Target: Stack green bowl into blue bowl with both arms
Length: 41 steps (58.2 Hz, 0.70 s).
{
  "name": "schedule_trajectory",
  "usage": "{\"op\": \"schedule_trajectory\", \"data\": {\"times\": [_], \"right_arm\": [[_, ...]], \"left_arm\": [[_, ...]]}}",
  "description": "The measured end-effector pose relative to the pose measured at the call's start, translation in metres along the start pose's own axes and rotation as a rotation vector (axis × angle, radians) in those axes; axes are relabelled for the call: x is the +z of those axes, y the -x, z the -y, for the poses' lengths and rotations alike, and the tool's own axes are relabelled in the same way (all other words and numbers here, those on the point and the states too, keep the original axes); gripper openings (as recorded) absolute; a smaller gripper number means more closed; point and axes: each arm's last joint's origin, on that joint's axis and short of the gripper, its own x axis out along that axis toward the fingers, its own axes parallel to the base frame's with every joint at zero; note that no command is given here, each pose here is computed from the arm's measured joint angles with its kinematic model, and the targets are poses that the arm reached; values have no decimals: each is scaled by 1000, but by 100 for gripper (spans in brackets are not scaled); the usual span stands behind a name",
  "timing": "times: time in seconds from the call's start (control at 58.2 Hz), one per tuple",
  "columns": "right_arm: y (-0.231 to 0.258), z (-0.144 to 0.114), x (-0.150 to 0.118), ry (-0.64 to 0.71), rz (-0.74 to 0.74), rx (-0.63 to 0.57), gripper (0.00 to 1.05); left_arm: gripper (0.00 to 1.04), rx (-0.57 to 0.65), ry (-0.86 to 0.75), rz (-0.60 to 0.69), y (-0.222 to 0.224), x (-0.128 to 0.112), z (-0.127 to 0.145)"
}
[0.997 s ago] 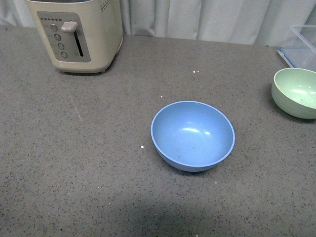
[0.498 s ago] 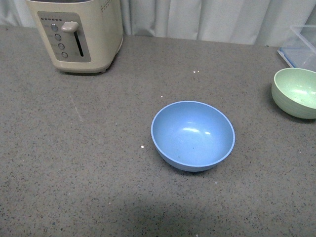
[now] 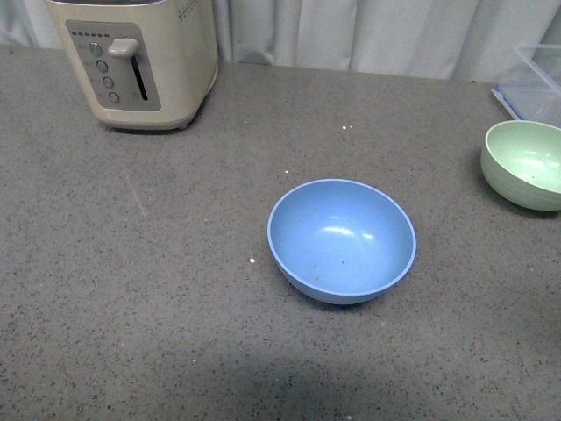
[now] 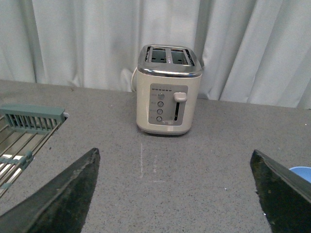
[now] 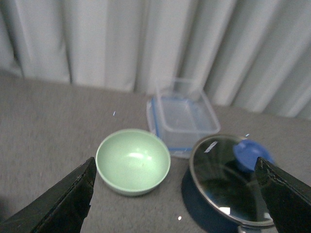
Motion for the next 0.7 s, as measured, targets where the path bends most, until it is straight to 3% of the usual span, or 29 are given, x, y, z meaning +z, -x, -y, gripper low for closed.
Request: {"op": "schedule_trajectory", "data": {"times": [0.052, 0.189, 0.395, 0.705], "right_arm": [[-28, 3, -4, 31, -106, 93, 96], [-83, 5, -13, 105, -275, 287, 96], [-140, 0, -23, 300, -443, 448, 96], [-176, -18, -46, 428, -556, 602, 96]], "left_arm": [[100, 1, 0, 0, 0, 0, 0], [98, 0, -2, 0, 0, 0, 0], [98, 0, -2, 0, 0, 0, 0], [98, 0, -1, 0, 0, 0, 0]]}}
